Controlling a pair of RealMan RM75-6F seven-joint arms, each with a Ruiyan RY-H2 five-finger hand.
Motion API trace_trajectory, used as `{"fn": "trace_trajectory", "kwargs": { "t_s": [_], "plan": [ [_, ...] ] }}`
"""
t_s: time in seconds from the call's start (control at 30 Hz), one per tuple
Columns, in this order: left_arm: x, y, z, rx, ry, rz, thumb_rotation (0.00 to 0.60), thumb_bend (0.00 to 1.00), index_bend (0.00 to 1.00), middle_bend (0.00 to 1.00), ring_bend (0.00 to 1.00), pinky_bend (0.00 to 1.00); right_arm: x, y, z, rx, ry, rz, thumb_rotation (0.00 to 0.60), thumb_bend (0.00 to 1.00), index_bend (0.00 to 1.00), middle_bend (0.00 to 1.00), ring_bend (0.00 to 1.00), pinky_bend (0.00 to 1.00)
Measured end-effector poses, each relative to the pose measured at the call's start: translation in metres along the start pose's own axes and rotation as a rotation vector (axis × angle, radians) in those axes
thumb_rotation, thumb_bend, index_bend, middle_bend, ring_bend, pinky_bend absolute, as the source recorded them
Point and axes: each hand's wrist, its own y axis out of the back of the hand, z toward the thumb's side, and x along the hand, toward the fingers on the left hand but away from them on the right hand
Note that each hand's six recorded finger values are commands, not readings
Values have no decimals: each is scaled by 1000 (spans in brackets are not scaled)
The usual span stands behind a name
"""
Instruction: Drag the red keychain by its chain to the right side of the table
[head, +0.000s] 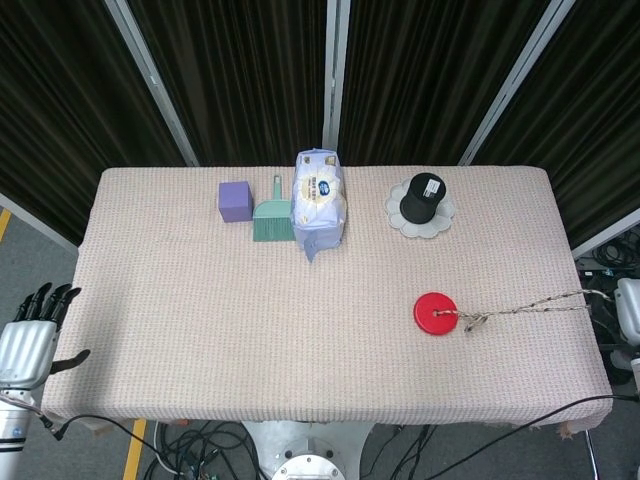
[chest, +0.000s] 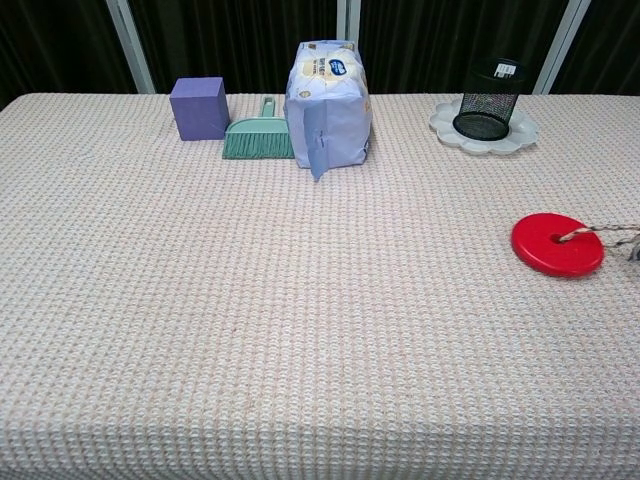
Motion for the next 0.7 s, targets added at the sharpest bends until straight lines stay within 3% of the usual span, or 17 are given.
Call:
{"fn": "trace_trajectory", "kwargs": {
  "t_s": [0.47, 0.6, 0.7],
  "plan": [
    [0, -1, 0, -3, 1, 0, 600, 0, 134, 105, 23, 133, -12, 26, -22, 24, -90, -103, 600, 607, 985, 963, 378, 0],
    [0, -2, 2, -6, -2, -1, 600, 0, 134, 105, 23, 133, -13, 17, -5, 5, -45, -74, 600, 607, 985, 963, 378, 0],
    [1, -2, 2, -3, -5, -2, 600, 0, 134, 105, 23, 133, -12, 8, 22, -10, 34, -51, 600, 606, 985, 963, 378, 0]
  ]
}}
